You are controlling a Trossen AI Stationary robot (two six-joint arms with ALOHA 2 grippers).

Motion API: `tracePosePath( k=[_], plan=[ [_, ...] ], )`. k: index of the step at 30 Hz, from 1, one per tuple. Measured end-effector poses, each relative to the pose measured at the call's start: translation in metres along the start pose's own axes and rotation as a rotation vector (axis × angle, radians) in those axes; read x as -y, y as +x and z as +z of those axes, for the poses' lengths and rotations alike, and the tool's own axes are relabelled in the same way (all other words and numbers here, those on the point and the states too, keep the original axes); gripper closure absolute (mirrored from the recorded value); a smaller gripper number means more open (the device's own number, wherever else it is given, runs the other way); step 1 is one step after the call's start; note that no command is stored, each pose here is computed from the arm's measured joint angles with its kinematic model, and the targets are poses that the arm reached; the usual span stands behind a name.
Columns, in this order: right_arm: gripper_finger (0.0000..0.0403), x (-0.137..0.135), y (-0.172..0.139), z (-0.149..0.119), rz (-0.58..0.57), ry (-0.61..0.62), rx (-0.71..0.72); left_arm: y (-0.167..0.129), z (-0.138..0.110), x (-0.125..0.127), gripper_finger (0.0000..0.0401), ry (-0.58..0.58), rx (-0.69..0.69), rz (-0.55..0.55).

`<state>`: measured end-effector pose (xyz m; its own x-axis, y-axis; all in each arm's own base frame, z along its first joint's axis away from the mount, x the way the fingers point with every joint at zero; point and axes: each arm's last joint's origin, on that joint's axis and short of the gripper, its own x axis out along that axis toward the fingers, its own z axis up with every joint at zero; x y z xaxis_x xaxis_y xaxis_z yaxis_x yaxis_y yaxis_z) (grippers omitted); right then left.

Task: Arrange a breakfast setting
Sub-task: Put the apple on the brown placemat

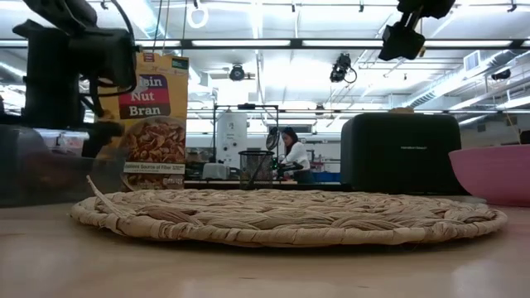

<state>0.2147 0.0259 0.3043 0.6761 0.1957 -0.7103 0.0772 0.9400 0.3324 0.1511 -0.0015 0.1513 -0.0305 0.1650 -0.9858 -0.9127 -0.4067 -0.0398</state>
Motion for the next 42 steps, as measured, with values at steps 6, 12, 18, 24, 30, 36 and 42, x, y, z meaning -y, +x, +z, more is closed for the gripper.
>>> tracePosePath(
  k=[6,12,18,24,30,36,42],
  plan=[
    [0.0037,0.0,0.0,0.001,0.004,-0.041,0.01,0.007,0.001,0.0,0.0014,-0.043,0.063,-0.005],
    [0.0043,0.0,-0.002,0.002,0.003,-0.061,0.017,0.002,0.0,0.007,0.0062,-0.027,0.083,-0.06],
    [0.0047,-0.008,-0.019,0.017,-0.006,-0.107,0.085,-0.02,0.0,0.018,0.0069,0.022,0.111,-0.105],
    [0.0049,-0.019,-0.035,0.029,-0.029,-0.18,0.16,-0.076,-0.002,0.034,0.0069,0.21,0.181,-0.226],
    [0.0049,-0.029,-0.035,0.027,-0.053,-0.178,0.182,-0.144,-0.001,0.041,0.0069,0.477,0.373,-0.425],
    [0.0055,-0.05,-0.028,0.035,-0.041,-0.127,0.32,-0.177,-0.02,0.042,0.0068,0.698,0.653,-0.769],
    [0.0055,-0.072,-0.002,0.043,-0.058,-0.096,0.423,-0.148,-0.049,0.052,0.0068,0.811,0.757,-1.062]
  ],
)
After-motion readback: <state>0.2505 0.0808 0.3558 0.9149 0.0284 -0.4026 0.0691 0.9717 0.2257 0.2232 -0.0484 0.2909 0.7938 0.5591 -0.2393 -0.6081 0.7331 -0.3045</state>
